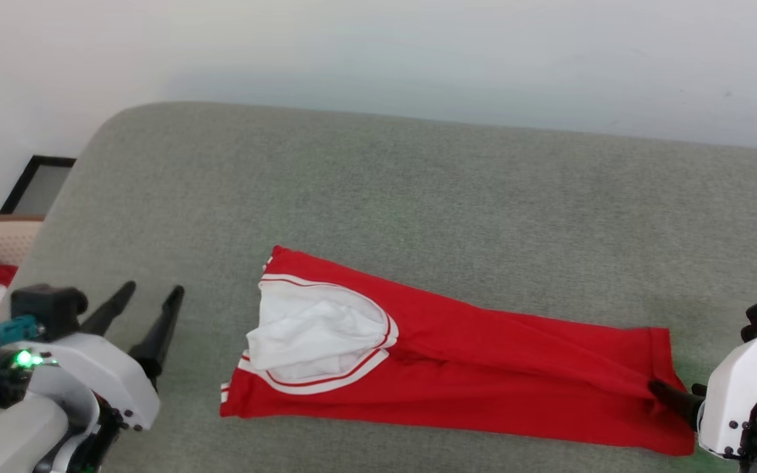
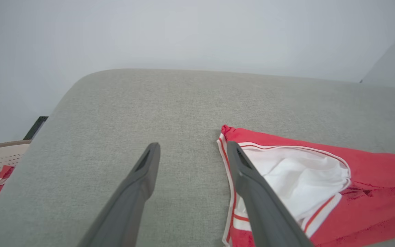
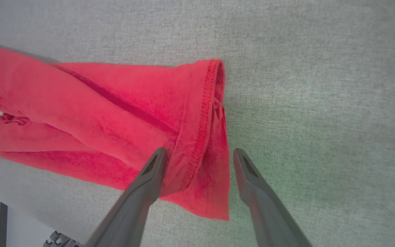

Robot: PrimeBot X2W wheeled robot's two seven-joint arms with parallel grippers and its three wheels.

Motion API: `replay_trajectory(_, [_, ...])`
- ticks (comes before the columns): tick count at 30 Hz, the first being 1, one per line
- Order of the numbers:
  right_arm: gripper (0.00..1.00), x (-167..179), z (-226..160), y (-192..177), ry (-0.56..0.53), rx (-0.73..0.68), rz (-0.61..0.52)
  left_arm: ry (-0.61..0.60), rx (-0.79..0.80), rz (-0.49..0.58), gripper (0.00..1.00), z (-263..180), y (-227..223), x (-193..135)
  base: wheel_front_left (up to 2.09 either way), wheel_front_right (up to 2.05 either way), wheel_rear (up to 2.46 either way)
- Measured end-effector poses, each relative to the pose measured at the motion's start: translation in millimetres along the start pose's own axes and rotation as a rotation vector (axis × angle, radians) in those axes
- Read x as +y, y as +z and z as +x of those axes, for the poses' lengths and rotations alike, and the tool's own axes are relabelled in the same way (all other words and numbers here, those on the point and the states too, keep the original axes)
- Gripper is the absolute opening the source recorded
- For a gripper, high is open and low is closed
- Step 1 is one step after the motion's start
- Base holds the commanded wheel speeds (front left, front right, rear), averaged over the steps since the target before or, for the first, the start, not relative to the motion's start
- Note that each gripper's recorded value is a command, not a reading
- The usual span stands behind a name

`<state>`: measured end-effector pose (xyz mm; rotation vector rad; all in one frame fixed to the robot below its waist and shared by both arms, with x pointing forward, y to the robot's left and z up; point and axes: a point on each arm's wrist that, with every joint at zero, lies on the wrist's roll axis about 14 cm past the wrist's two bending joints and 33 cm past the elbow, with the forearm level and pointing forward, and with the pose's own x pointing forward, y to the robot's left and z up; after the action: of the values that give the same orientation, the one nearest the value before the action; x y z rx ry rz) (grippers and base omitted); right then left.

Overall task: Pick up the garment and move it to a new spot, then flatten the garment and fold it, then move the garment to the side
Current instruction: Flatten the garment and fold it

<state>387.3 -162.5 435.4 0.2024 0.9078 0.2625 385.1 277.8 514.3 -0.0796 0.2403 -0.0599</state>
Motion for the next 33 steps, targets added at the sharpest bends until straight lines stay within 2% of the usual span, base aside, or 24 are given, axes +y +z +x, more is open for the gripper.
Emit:
replay_trajectory(5, [1.0, 3, 16, -4, 0.011, 0.053, 0.005, 0.097, -0.109, -0.025, 1.0, -1, 20, 21, 0.0, 0.0, 0.0])
replay_trajectory(18, [1.0, 14, 55, -11, 0.061, 0.175, 0.019, 0.225, -0.162, -0.095, 1.0, -32, -13, 47, 0.0, 0.0, 0.0])
replay_trajectory(19, [0.97, 15, 57, -13, 0.061, 0.184, 0.015, 0.235, -0.17, -0.094, 1.0, -33, -12, 50, 0.0, 0.0, 0.0])
replay_trajectory(21, [0.0, 15, 58, -13, 0.064, 0.189, 0.014, 0.245, -0.184, -0.09, 1.0, -37, -12, 53, 0.0, 0.0, 0.0])
replay_trajectory(33, [0.0, 14, 57, -9, 0.082, 0.174, 0.052, 0.27, -0.241, -0.104, 1.0, -45, -14, 55, 0.0, 0.0, 0.0])
